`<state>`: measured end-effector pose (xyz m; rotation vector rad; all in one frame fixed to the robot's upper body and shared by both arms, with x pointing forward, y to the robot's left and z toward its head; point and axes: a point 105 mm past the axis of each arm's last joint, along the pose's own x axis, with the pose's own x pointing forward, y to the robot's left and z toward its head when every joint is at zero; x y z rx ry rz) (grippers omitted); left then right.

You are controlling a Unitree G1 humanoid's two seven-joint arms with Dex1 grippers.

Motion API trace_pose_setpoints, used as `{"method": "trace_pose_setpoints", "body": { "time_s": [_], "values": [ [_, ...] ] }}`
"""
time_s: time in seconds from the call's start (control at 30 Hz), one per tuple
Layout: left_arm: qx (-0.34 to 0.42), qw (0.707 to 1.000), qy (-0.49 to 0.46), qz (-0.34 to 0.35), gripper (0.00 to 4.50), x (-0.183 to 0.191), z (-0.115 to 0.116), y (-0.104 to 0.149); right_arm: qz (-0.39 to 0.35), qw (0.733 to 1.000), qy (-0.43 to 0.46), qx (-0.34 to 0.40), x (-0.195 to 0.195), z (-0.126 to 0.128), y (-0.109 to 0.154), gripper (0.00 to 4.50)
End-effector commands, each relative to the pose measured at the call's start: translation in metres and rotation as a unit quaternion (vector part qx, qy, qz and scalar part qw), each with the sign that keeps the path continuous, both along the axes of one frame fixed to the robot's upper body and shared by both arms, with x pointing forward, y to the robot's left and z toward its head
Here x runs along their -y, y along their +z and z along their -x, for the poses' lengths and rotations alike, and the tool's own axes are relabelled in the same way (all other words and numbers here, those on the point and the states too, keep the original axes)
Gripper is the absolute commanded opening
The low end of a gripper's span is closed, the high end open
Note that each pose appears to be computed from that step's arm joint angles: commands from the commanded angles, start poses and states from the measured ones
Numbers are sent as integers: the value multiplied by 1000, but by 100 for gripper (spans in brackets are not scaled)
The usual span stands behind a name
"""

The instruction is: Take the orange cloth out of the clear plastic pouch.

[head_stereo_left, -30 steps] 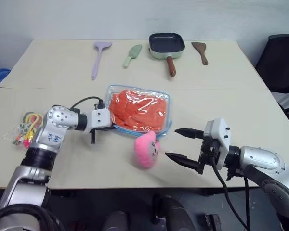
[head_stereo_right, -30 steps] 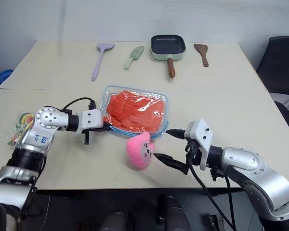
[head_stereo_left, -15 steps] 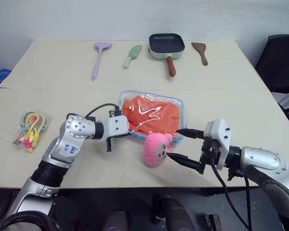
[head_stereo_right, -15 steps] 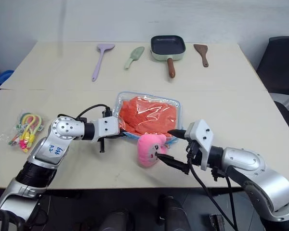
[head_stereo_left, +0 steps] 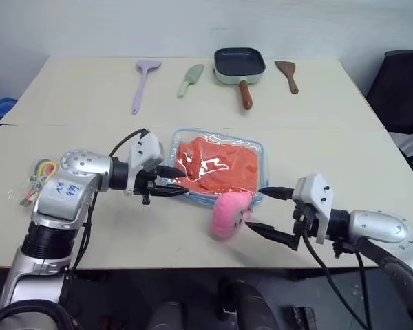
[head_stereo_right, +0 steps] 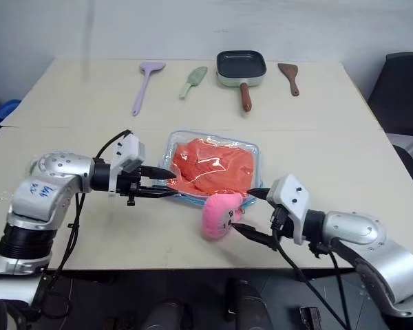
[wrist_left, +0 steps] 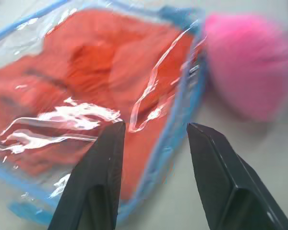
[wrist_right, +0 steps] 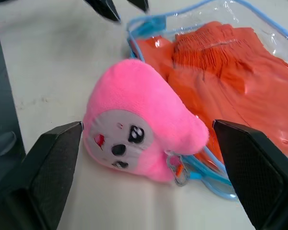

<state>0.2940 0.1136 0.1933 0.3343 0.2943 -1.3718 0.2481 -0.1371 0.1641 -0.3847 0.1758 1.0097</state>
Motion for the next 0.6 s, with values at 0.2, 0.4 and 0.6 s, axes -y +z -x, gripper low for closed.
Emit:
{"method": "trace_pose_setpoints", "body": {
  "time_s": [0.2,0.4,0.6],
  "values": [
    [-72,996,-45,-32,217,41,4,-16,27,999,16,33,4,-8,6,450],
    [-40,995,-27,-84,217,58,-10,-37,28,999,21,40,-3,-2,5,450],
    [-45,996,-28,-76,217,66,-7,-44,26,998,16,47,-4,2,5,450]
  ]
}}
